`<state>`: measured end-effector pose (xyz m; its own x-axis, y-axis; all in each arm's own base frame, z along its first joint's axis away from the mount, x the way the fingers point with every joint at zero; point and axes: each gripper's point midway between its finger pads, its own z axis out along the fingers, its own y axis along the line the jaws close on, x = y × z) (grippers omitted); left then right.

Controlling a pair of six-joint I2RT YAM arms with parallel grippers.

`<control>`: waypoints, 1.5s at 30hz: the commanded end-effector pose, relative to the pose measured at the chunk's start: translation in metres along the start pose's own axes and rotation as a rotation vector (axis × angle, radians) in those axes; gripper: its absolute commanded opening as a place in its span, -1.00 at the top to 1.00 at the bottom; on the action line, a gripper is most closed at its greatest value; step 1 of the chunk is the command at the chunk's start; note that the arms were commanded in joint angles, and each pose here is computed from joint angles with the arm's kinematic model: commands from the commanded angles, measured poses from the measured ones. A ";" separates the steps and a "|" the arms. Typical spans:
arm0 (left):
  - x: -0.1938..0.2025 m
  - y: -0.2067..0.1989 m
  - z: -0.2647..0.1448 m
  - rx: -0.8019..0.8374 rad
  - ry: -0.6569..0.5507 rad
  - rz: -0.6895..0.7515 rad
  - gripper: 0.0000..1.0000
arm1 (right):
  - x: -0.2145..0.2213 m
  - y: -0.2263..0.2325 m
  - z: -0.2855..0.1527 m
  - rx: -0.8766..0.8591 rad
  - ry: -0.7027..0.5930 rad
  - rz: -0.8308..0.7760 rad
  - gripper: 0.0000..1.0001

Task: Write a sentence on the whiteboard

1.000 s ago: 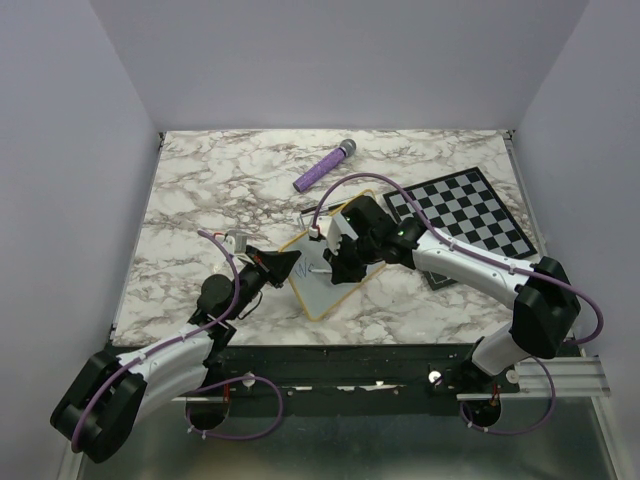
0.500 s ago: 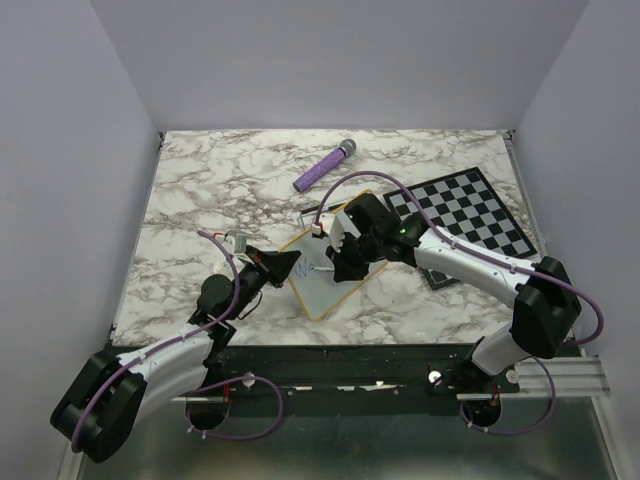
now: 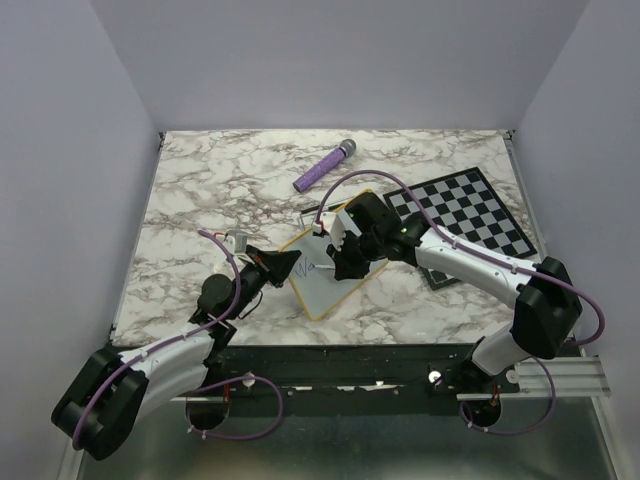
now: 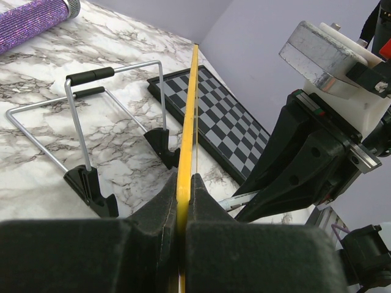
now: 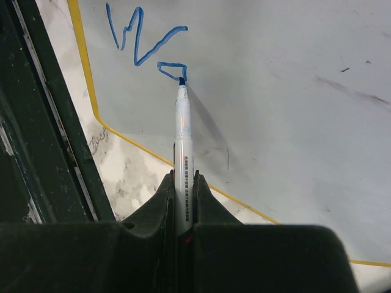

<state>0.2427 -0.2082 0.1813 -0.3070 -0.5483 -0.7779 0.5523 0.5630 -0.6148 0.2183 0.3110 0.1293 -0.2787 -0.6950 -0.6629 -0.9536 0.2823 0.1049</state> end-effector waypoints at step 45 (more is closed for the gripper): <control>-0.005 -0.006 0.004 0.030 -0.019 0.025 1.00 | -0.023 -0.006 -0.022 0.033 -0.072 -0.045 0.99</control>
<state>0.2434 -0.2088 0.1807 -0.3071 -0.5482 -0.7779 0.5529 0.5625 -0.6147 0.2188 0.3056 0.1493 -0.2436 -0.6735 -0.6979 -0.9588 0.2756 0.0687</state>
